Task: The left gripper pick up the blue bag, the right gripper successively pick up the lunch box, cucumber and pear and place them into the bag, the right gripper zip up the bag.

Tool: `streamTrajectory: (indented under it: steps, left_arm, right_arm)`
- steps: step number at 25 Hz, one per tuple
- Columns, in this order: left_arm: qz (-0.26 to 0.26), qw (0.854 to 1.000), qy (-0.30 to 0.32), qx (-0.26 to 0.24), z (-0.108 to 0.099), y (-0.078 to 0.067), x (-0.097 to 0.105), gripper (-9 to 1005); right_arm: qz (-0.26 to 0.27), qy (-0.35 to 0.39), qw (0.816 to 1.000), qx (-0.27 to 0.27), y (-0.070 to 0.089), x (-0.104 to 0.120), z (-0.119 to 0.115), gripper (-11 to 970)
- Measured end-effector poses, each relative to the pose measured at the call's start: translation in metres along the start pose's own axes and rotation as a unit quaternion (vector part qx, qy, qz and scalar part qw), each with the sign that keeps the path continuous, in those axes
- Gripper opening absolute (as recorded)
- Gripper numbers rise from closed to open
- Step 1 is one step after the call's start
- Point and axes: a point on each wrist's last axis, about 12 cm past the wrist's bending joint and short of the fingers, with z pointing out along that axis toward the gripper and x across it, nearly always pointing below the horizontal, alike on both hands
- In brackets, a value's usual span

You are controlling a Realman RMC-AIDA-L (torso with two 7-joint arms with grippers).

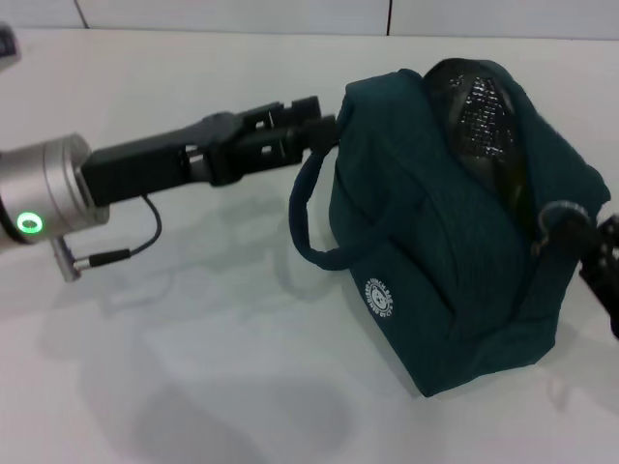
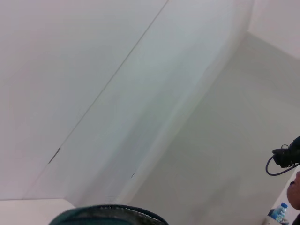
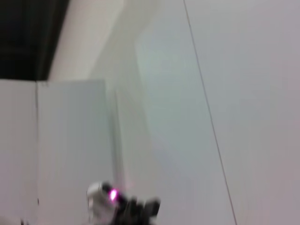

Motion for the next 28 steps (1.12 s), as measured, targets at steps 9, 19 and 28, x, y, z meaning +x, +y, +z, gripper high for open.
streamTrajectory:
  steps: [9,19,28]
  left_arm:
    - [0.038,0.999,0.005,0.009,-0.014,-0.007,0.033,872]
    - [0.059,0.998,-0.018,-0.004,-0.026,-0.012,0.058,881]
    - [0.105,0.993,-0.042,-0.042,-0.017,-0.007,0.083,856]
  right_arm:
    - [-0.019,-0.044,0.999,-0.011,-0.025,-0.015,0.033,9]
    - [-0.003,-0.021,0.998,-0.051,-0.039,-0.015,0.076,11]
    - [-0.014,-0.025,0.999,-0.030,-0.054,-0.019,0.095,12]
